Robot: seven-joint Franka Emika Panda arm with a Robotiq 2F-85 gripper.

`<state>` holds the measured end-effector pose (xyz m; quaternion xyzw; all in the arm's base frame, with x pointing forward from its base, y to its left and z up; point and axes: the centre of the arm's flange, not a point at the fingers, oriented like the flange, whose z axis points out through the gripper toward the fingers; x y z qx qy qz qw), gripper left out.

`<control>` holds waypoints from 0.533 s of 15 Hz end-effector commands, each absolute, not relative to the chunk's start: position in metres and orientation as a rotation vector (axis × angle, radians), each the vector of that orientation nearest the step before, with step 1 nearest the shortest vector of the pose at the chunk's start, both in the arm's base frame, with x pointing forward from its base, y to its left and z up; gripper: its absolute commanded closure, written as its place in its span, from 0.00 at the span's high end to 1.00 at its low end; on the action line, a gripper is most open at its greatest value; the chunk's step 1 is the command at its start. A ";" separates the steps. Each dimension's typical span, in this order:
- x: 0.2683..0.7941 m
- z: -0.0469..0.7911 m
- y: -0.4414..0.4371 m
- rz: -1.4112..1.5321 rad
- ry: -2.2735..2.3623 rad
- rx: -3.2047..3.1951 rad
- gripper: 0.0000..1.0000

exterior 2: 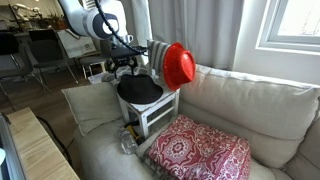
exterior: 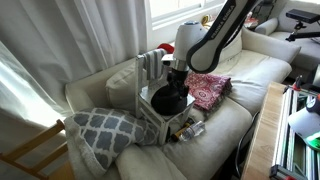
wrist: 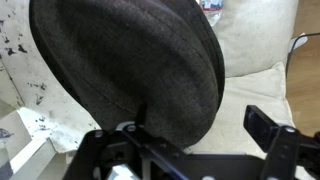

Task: Put the black hat on the orange hat

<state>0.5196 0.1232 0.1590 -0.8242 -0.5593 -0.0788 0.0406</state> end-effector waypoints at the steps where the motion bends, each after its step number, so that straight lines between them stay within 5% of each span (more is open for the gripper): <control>1: 0.525 0.146 0.119 -0.296 -1.718 -2.455 0.65; 8: 0.524 0.155 0.111 -0.292 -1.679 -2.442 0.11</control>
